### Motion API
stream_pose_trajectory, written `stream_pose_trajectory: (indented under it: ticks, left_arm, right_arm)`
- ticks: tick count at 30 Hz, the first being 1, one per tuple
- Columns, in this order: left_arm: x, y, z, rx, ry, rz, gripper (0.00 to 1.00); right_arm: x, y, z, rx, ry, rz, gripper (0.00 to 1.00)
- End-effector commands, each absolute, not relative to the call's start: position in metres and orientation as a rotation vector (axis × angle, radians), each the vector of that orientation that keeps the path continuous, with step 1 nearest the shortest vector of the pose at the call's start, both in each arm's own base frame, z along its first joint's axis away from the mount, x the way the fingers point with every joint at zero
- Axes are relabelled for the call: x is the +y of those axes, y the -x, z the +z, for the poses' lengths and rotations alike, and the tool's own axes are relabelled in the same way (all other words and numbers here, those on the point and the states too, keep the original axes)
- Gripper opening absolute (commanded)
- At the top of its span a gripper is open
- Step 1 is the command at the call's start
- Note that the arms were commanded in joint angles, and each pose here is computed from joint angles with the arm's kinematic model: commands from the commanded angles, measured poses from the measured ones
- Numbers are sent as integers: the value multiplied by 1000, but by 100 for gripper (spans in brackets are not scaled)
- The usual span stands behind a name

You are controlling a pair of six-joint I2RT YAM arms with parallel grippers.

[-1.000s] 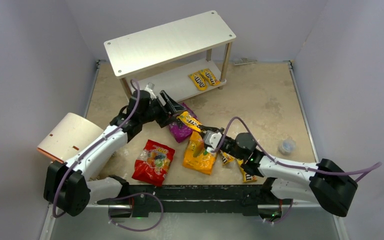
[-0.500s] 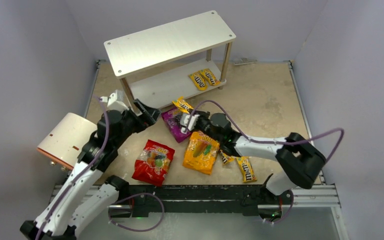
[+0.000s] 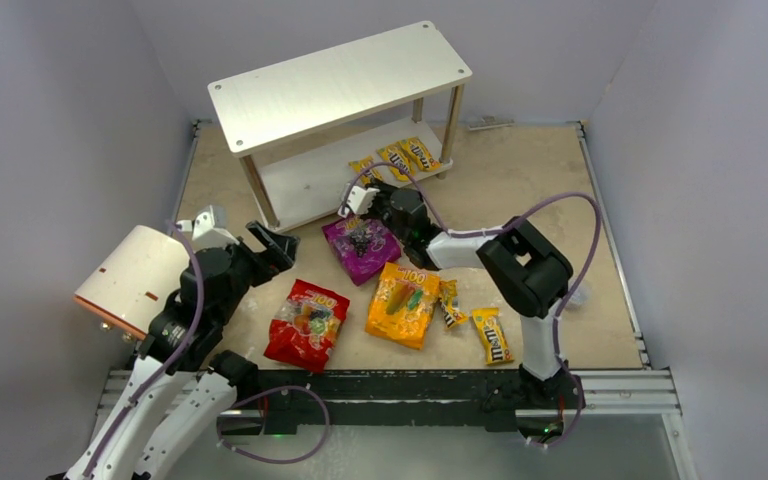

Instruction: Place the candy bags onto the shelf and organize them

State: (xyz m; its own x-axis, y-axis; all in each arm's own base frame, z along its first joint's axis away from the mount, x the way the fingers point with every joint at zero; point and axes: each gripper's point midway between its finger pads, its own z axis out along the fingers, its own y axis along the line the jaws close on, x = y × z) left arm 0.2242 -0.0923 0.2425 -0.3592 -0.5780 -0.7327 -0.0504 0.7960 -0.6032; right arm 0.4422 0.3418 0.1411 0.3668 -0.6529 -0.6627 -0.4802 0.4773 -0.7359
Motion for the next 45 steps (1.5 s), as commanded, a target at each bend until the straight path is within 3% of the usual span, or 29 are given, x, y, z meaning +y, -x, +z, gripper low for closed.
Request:
stream_pose_trajectory:
  ticks: [1, 28, 32, 45]
  left_arm:
    - [-87, -226, 240, 1877, 470, -552, 94]
    - [-86, -223, 247, 1852, 465, -565, 98]
    - [-87, -225, 249, 1856, 457, -565, 98]
    - [-88, -226, 247, 1862, 454, -562, 98]
  right_arm:
    - [340, -475, 173, 1209, 1068, -255, 0]
    - [335, -503, 130, 1256, 1159, -245, 5]
    - [335, -499, 125, 1267, 1183, -227, 10]
    - [343, -484, 119, 1292, 1253, -127, 45]
